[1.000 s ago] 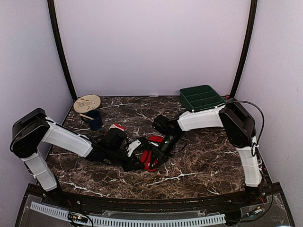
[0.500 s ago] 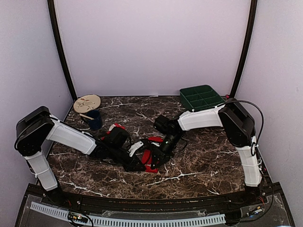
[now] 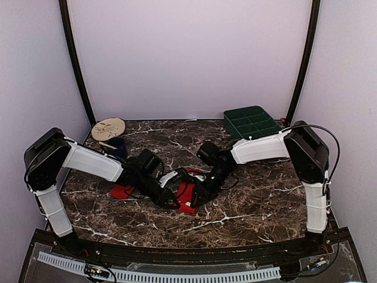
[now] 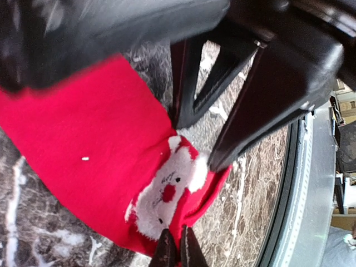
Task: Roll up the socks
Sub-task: Roll the sock at the center of the board.
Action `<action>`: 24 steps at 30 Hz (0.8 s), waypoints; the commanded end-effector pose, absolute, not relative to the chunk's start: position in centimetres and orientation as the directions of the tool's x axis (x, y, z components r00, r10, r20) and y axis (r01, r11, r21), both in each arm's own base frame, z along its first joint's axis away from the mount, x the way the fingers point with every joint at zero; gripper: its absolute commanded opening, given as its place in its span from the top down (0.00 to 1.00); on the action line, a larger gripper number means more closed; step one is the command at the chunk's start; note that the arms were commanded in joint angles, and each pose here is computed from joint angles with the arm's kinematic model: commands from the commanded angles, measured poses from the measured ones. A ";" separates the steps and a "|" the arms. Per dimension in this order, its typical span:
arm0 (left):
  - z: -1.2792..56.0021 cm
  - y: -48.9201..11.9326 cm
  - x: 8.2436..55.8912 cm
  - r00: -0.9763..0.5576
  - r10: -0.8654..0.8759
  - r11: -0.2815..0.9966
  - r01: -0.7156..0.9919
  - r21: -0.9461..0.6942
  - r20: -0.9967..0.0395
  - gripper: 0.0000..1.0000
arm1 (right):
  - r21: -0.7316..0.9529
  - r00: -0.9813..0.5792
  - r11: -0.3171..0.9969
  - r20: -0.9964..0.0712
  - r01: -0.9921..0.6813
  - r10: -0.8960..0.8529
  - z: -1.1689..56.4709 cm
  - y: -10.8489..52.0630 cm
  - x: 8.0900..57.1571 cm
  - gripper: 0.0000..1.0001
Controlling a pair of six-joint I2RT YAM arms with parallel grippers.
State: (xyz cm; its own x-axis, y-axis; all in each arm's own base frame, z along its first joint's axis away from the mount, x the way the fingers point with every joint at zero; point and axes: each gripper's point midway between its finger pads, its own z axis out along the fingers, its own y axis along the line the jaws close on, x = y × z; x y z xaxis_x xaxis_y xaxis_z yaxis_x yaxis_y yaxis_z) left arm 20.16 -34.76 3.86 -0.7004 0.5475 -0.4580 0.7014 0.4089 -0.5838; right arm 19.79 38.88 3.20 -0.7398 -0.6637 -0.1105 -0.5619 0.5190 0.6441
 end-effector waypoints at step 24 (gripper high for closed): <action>3.2 -33.4 17.4 -0.750 0.638 0.419 0.527 -0.740 -0.173 1.00 | -0.028 -0.441 0.570 -0.604 -0.821 -0.664 7.0 37.8 19.1 0.62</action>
